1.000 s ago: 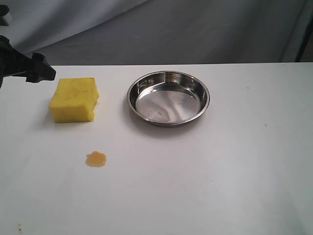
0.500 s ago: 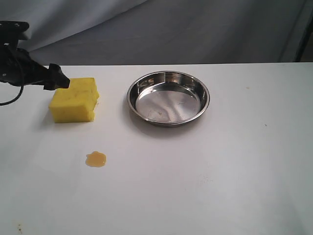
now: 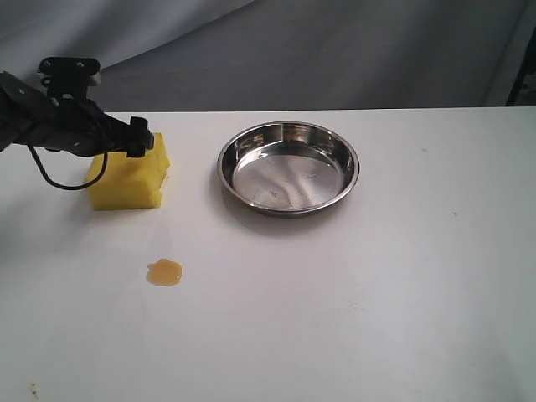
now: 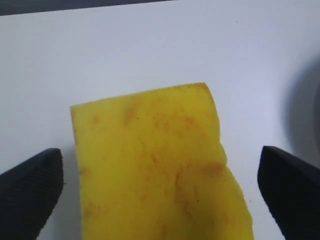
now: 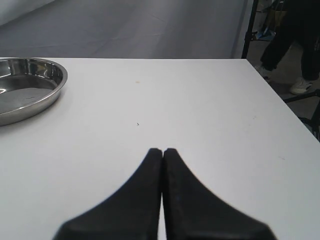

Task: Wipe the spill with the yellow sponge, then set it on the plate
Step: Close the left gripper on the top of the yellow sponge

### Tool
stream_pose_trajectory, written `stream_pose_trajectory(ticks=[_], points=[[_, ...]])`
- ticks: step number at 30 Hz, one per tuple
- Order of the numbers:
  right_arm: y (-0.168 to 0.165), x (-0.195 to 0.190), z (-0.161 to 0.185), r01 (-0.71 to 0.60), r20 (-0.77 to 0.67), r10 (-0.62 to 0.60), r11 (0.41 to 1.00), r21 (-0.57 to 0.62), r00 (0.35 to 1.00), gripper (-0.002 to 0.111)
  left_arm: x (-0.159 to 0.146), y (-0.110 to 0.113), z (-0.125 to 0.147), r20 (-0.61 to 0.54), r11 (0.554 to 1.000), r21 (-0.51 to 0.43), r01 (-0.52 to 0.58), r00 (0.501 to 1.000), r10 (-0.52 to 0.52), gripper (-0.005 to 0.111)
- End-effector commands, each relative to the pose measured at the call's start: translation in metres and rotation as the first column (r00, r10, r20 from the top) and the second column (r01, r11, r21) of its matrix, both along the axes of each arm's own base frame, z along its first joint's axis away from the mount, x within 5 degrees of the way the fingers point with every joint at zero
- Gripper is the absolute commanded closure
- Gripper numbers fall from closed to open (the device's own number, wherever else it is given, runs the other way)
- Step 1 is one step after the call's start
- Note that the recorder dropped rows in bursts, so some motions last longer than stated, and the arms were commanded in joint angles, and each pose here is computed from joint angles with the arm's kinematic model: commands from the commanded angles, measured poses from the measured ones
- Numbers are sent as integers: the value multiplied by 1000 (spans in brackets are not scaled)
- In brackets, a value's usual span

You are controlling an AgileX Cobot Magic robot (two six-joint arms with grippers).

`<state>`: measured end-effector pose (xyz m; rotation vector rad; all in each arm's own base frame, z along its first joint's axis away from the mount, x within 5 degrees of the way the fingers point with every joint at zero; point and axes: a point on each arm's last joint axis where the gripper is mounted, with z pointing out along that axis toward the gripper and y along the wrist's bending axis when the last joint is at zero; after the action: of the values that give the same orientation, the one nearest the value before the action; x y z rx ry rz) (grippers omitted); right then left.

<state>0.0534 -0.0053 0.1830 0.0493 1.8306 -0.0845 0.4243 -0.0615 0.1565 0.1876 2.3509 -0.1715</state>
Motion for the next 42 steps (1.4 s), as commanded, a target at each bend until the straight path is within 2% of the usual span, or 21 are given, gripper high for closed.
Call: stream_pose_trajectory(ticks=[1,14,36,42], points=[[0,0,-1,-4,4,4,1000,-7,1000,108,4,0,-4,16,999,-4,-33,999,33,3],[0,0,-1,-4,5,4,1000,-4,1000,108,7,2,-31,-17,998,23,-50,999,50,3],[0,0,-1,-4,4,4,1000,-7,1000,108,9,4,-35,2,997,39,-69,998,69,3],[0,0,-1,-4,5,4,1000,-5,1000,108,11,2,-33,-14,998,18,-57,998,58,3]])
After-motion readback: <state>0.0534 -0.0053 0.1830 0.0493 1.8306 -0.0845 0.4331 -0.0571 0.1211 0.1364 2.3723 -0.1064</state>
